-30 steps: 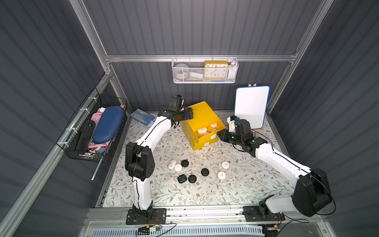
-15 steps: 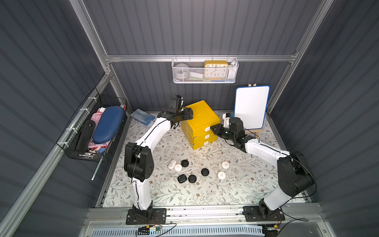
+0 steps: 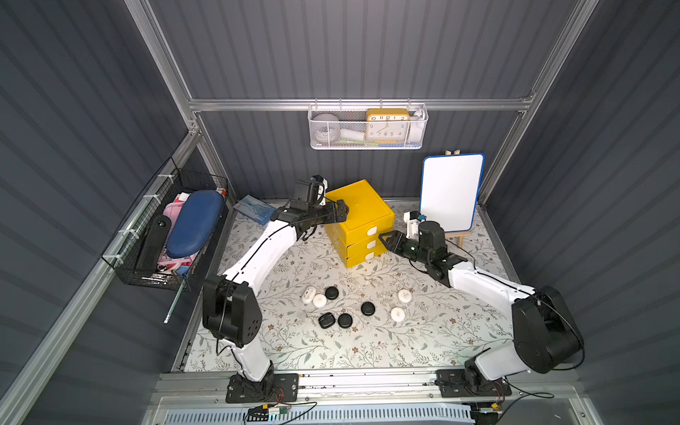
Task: Put the bluetooth earphones in the drawer according to color
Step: Open the drawer in the storage box.
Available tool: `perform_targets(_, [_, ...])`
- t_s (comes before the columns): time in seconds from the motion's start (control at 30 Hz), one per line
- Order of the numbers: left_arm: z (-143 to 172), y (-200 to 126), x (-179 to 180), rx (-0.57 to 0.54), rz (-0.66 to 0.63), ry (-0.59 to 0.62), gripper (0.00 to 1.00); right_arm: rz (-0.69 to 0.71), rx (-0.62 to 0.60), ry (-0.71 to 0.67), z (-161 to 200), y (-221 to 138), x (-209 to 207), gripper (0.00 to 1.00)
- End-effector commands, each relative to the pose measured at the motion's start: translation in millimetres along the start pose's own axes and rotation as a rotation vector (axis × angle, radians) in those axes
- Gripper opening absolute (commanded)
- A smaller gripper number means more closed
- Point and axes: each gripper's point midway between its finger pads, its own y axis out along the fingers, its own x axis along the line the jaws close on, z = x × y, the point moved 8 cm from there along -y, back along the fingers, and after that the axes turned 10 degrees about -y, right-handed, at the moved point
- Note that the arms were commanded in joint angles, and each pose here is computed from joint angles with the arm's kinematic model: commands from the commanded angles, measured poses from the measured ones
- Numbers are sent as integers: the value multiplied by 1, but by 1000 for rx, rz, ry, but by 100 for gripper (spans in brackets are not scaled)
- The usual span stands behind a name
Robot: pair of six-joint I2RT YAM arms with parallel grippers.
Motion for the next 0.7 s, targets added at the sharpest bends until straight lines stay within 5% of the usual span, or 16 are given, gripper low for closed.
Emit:
perform_targets(0.0, [9, -3, -4, 29, 64, 0, 99, -48, 40, -28, 13, 9, -5, 59])
perform_targets(0.47, [16, 37, 8, 142, 72, -51, 99, -106, 65, -64, 20, 46, -17, 74])
perform_targets(0.67, [20, 45, 14, 158, 53, -55, 99, -137, 37, -80, 20, 60, -22, 69])
